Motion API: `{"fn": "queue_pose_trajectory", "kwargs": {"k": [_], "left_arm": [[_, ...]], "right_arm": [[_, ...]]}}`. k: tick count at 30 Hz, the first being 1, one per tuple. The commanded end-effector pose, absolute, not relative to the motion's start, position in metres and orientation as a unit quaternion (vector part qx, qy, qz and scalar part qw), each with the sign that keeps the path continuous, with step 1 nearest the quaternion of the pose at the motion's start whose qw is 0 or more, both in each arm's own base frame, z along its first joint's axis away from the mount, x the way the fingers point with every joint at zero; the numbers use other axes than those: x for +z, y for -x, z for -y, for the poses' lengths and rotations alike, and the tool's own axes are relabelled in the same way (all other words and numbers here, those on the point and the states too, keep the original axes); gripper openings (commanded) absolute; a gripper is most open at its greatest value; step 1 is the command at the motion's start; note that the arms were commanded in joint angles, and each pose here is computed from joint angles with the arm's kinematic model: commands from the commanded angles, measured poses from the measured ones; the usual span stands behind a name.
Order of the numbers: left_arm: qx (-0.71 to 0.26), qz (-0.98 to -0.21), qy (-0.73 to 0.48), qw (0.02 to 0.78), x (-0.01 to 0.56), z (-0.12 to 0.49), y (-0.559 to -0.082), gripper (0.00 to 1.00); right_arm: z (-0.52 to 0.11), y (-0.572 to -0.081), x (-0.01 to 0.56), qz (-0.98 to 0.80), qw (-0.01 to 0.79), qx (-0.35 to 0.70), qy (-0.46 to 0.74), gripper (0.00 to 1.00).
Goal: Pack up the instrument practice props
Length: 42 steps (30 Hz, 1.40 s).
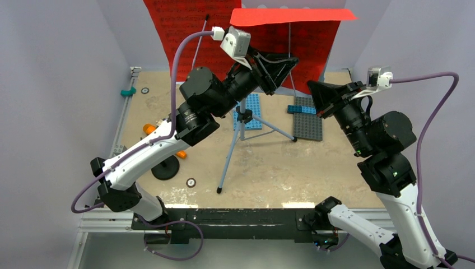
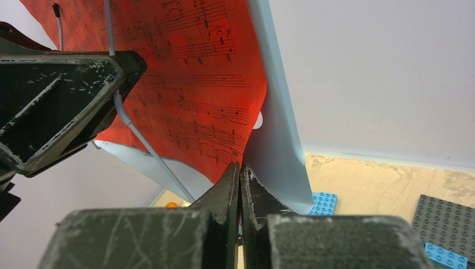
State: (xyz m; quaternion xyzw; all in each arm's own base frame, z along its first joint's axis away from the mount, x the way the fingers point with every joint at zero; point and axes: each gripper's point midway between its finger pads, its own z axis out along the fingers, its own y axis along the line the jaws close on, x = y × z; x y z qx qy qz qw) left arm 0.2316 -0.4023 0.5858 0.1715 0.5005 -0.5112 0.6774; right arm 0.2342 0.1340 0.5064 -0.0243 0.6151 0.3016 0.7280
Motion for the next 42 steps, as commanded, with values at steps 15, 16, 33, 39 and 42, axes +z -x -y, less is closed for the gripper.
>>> {"fn": "queue_pose_trajectory", "kwargs": {"k": [15,16,33,39,42], "left_arm": [[-0.515,-0.483,-0.148,0.692,0.61,0.392,-0.233,0.36],[-0.516,-0.482,-0.149,0.692,0.611,0.392,-0.233,0.33],[-0.522,-0.468,-0.163,0.694,0.614,0.384,-0.222,0.0],[-0.511,-0.466,-0.161,0.704,0.616,0.376,-0.222,0.0],[-0.504,-0.469,-0.158,0.708,0.614,0.374,-0.224,0.0]], "right_arm": [[-0.132,-0.225,0.52,-0.598,0.738,0.311,0.033,0.0],[-0.133,-0.225,0.519,-0.599,0.737,0.311,0.033,0.0],[-0.12,-0.219,0.521,-0.595,0.749,0.289,0.027,0.0],[-0.1,-0.203,0.521,-0.588,0.764,0.264,0.022,0.0],[-0.093,-0.193,0.522,-0.584,0.769,0.26,0.025,0.0]]}}
